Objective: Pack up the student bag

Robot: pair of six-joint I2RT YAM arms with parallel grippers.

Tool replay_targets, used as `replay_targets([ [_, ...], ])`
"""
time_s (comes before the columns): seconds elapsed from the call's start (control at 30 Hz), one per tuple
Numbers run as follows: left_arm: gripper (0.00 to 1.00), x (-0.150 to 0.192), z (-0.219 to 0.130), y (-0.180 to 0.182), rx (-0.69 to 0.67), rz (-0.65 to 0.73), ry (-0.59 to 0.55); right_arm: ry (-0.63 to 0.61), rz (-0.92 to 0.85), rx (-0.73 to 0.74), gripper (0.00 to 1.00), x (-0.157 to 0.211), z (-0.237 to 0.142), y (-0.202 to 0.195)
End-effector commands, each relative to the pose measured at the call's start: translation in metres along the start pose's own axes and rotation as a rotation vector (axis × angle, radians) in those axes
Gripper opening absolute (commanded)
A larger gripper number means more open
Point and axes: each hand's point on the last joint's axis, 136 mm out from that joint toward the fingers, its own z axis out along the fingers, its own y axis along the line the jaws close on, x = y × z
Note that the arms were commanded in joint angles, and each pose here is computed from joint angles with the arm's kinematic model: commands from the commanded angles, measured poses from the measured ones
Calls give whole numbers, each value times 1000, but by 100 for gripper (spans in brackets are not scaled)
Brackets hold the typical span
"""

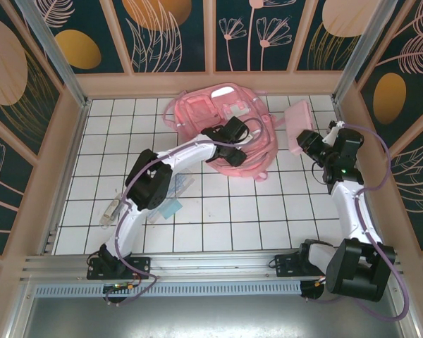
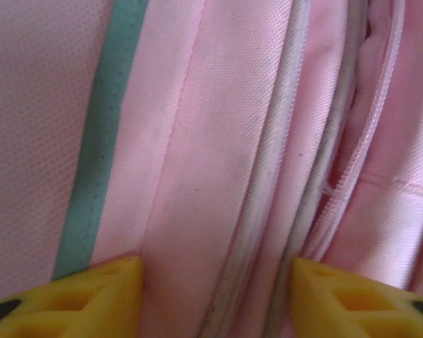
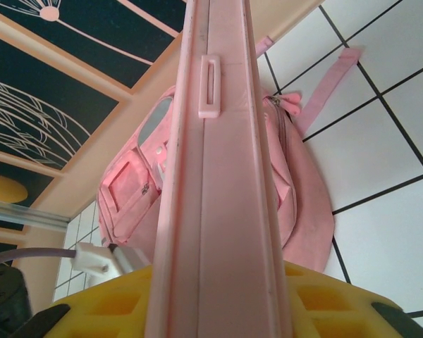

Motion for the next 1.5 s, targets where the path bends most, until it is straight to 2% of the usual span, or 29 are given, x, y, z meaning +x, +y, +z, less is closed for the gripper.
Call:
replay_targets([
  [0.0, 12, 11, 16, 19, -65, -5, 40, -20, -32, -35, 0, -2, -9, 10],
  [0.03, 0, 7, 14, 20, -73, -13, 32, -20, -36, -33, 0, -3, -9, 10],
  [0.13, 0, -19, -12, 24, -59, -51, -44, -30, -48, -15, 0, -5, -12, 9],
  [0.3, 0, -77, -85, 45, -16, -184, -237, -46, -51, 2, 0, -10, -16, 7],
  [0.5, 0, -107, -136, 76, 29, -347, -387, -35, -33, -21, 0, -6, -15, 8],
  [0.73, 0, -119, -151, 102, 95, -494, -488, 42, 7, -111, 0, 16, -9, 14],
  [0.83, 0, -119, -149, 96, 130, -481, -478, 67, 29, -106, 0, 26, -7, 7],
  [0.97, 0, -100, -130, 79, 184, -435, -415, 74, 35, -97, 0, 30, -5, 2],
  [1.1, 35, -67, -99, 60, 171, -349, -309, 82, 41, -102, 0, 31, -2, 1],
  [1.2, 51, -43, -71, 48, 128, -270, -207, 84, 42, -108, 0, 31, -1, 1],
  [1.33, 60, -28, -44, 31, 63, -156, -124, 86, 49, -109, 0, 32, 1, 0],
  [1.47, 67, -24, -24, 18, 70, -103, -71, 88, 49, -111, 0, 33, 0, 1],
])
